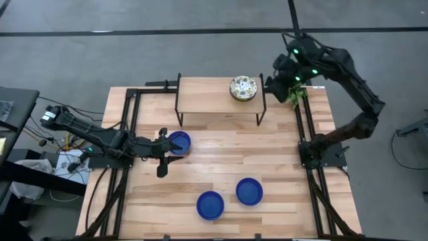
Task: Pick & Place Mini bowls
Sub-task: Put the bottom right blue bowl on the shelf
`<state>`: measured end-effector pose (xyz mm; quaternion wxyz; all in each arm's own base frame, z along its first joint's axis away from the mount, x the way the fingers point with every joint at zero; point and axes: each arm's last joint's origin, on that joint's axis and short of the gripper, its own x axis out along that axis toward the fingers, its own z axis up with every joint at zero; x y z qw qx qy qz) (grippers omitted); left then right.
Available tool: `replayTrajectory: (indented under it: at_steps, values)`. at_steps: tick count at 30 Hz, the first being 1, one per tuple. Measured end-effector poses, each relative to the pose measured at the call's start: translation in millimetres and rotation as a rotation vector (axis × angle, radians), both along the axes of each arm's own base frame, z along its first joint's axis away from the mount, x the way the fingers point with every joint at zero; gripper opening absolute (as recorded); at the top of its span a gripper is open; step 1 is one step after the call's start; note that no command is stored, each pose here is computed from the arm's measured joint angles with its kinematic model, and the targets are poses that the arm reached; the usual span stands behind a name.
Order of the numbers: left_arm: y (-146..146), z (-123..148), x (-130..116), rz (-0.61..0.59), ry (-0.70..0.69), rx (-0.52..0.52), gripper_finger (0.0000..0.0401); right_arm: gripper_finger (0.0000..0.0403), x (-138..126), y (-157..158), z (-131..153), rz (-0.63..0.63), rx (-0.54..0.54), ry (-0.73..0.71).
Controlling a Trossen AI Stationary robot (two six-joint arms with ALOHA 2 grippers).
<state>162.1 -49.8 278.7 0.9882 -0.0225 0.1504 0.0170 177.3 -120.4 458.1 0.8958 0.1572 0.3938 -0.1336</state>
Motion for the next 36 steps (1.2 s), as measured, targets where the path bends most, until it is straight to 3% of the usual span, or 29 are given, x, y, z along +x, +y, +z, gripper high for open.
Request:
replayTrajectory:
  at_steps: [11, 19, 24, 31, 36]
  values:
    - [0, 1, 0, 0.0, -0.01, -0.004, 0.0154, 0.0107, -41, 73, 29, 0.121, 0.052, -0.163]
    - [0, 2, 1, 0.0, -0.021, -0.008, 0.0154, 0.0107, -58, 105, 28, 0.084, 0.088, -0.183]
    - [0, 2, 1, 0.0, -0.023, -0.009, 0.0154, 0.0107, -41, 121, -7, 0.088, 0.149, -0.138]
    - [0, 3, 1, 0.0, -0.026, -0.01, 0.0154, 0.0107, 9, 160, -64, 0.276, 0.193, -0.239]
    - [0, 3, 1, 0.0, -0.029, -0.011, 0.0154, 0.0107, 37, 193, -100, 0.343, 0.239, -0.128]
